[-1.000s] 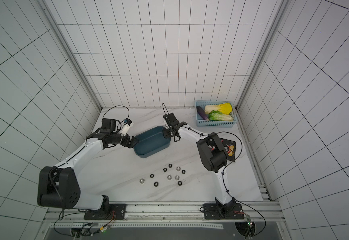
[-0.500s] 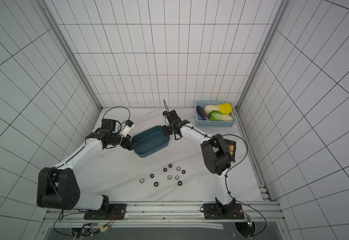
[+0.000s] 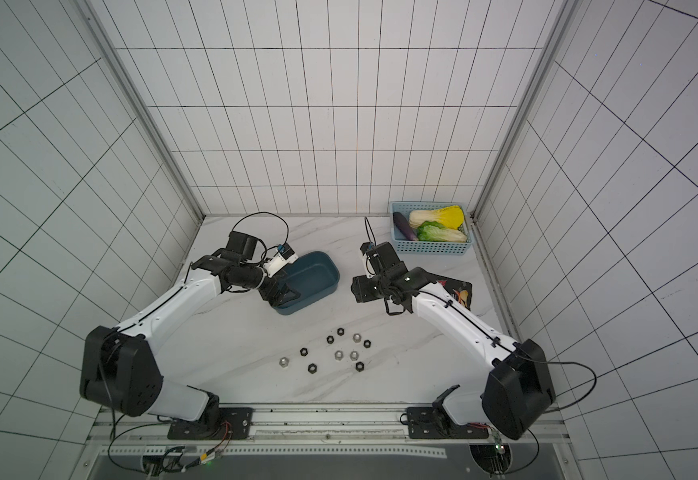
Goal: Put the nuts on the desktop into the storage box
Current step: Pick up the nut from the center of the board.
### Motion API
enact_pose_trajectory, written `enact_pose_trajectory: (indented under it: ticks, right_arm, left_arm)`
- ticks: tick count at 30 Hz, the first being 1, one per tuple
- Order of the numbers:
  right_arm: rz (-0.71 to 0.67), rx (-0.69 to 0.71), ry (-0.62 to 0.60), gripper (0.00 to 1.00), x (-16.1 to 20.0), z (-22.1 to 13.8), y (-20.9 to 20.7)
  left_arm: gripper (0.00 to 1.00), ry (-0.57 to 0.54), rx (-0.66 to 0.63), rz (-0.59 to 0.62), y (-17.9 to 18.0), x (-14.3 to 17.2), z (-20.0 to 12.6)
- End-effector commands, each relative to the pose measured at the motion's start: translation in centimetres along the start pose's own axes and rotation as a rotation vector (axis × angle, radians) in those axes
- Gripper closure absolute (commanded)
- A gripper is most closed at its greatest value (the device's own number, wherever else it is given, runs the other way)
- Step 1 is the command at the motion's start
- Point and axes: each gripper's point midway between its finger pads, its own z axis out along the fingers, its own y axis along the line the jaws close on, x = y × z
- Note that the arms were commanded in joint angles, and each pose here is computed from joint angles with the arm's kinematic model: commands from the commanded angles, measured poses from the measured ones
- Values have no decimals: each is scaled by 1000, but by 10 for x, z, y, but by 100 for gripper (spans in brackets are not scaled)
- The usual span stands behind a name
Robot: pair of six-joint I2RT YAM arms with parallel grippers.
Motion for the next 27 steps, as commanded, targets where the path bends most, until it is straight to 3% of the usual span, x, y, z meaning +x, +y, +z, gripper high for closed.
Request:
enact_pose_trajectory:
  ticks: [1, 9, 21, 27]
  right_arm:
    - [46, 73, 198, 38, 69, 4, -9]
    - [38, 118, 284, 39, 112, 36, -6]
    - [-26, 226, 274, 45, 109, 76, -21]
    - [-27, 232, 297, 53, 110, 84, -20]
  left_arm:
    - [2, 5, 56, 37, -13, -1, 11]
    - [2, 36, 65, 40, -21, 6, 19]
    - [2, 54, 21, 40, -15, 11, 17]
    - [2, 56, 15, 42, -14, 12, 17]
